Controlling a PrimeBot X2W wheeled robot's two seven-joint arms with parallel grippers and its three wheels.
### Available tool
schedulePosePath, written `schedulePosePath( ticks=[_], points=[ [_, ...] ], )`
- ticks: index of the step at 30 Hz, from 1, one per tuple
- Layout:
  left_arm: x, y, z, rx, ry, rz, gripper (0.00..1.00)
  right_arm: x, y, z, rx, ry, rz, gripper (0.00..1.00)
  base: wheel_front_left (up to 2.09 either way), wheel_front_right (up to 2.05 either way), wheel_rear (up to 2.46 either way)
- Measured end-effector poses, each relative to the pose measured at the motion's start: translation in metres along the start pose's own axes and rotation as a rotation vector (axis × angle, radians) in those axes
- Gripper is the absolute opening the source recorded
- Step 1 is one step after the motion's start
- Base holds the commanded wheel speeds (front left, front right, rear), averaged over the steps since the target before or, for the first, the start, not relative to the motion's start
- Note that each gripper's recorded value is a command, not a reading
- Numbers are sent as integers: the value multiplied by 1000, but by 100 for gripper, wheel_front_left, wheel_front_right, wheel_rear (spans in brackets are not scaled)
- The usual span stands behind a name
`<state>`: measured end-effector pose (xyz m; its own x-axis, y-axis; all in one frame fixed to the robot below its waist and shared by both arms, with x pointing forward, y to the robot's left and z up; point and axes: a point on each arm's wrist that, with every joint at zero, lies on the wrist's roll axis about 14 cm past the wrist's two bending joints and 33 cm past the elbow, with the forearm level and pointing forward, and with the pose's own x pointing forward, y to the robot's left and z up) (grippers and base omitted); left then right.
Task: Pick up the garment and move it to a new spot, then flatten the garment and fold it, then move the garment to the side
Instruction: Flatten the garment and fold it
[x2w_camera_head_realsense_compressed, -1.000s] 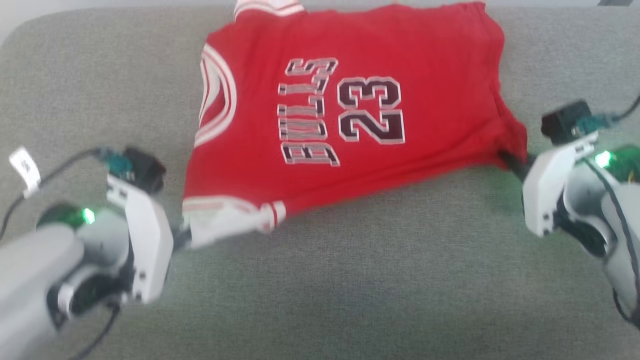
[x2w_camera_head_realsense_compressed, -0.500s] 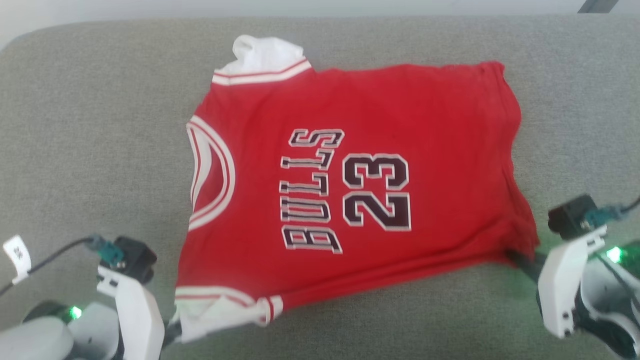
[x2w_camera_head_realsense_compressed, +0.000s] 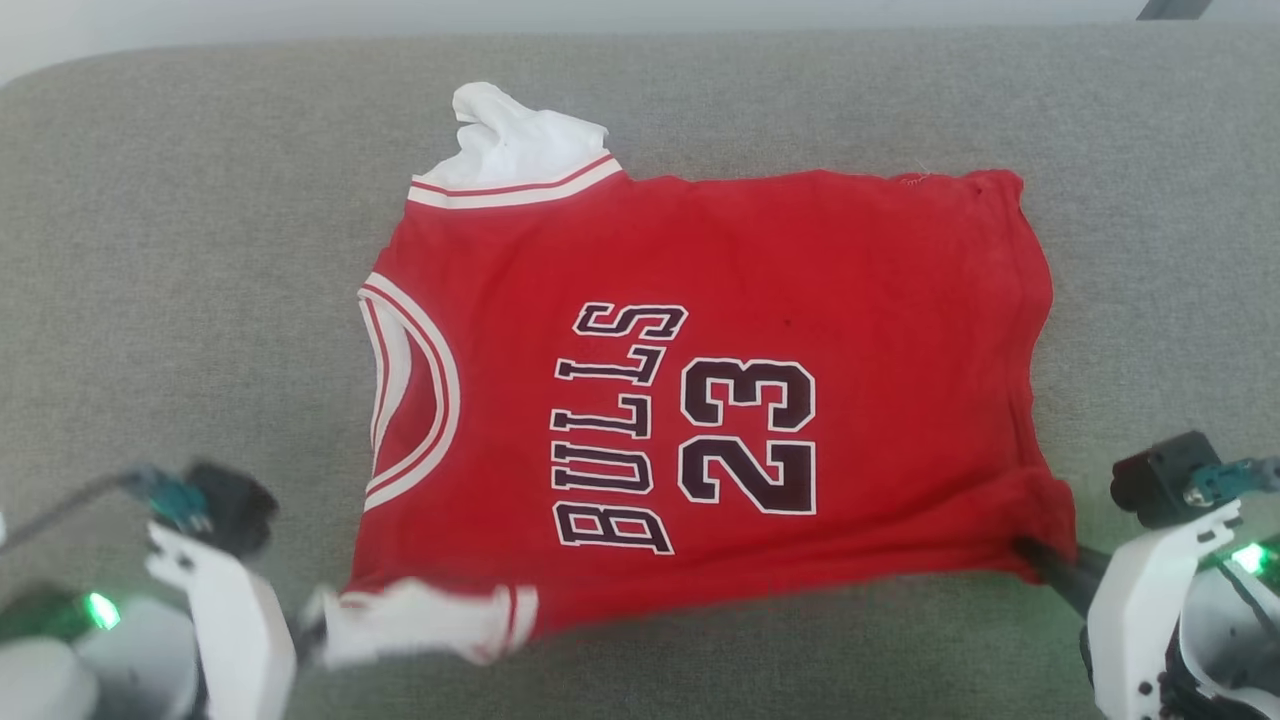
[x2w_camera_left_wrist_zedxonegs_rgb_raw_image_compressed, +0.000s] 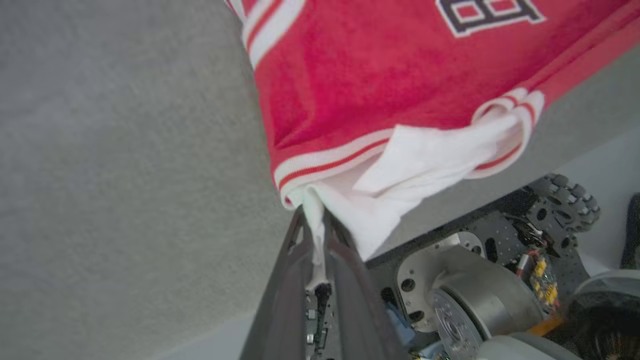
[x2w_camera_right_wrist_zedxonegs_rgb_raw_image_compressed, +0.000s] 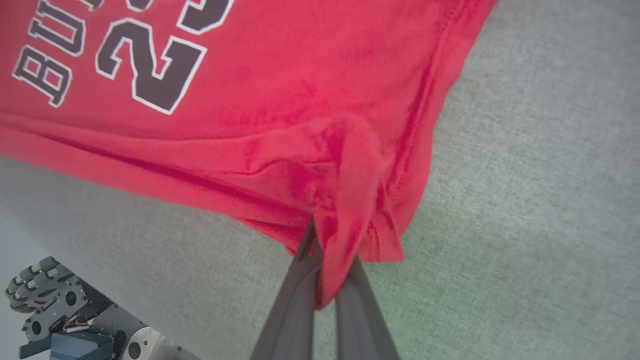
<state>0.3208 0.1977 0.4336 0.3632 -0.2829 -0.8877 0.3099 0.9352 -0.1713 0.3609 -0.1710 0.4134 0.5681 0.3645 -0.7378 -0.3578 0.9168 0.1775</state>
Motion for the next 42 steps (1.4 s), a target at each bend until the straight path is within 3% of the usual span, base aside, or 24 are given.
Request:
schedulePosePath(
  ticks=[10, 16, 21, 30, 31, 32, 33, 34, 35, 36, 37, 38, 39, 42],
  points=[
    [-5, 28, 107, 243, -263, 76, 0, 14, -11, 56, -43, -151, -50, 0, 0, 0, 0],
    [20, 41, 144, 304, -280, 75, 0, 35, -25, 80, -63, -185, -78, 0, 0, 0, 0],
    [51, 49, 157, 280, -240, 50, 0, 57, -38, 83, -66, -165, -98, 0, 0, 0, 0],
    [102, 60, 132, 146, -40, 3, 0, 90, -41, 70, -52, -77, -76, 0, 0, 0, 0],
    [104, 61, 131, 116, -31, -4, 10, 92, -40, 70, -57, -74, -75, 0, 0, 0, 0],
    [105, 62, 132, 105, -26, -3, 42, 93, -40, 71, -59, -69, -73, 0, 0, 0, 0],
    [105, 63, 134, 92, -24, 1, 60, 94, -39, 71, -62, -66, -71, 0, 0, 0, 0],
    [105, 64, 136, 72, -28, 2, 85, 95, -39, 72, -68, -65, -69, 5, 0, 0, 0],
    [105, 66, 138, 59, -33, 6, 100, 95, -38, 74, -70, -66, -67, 9, 0, 0, 0],
    [104, 66, 139, 52, -31, 8, 100, 95, -38, 76, -73, -71, -66, 23, 0, 0, 0],
    [101, 67, 141, 52, -37, 14, 100, 95, -37, 77, -78, -73, -65, 23, 0, 0, 0],
    [98, 68, 145, 51, -50, 20, 100, 94, -36, 79, -81, -78, -63, 44, 0, 0, 0],
    [95, 70, 147, 46, -60, 24, 100, 93, -36, 80, -84, -83, -62, 100, 0, 0, 0],
    [84, 73, 151, 42, -90, 43, 100, 90, -36, 89, -91, -119, -63, 100, 0, 0, 0]
  ],
)
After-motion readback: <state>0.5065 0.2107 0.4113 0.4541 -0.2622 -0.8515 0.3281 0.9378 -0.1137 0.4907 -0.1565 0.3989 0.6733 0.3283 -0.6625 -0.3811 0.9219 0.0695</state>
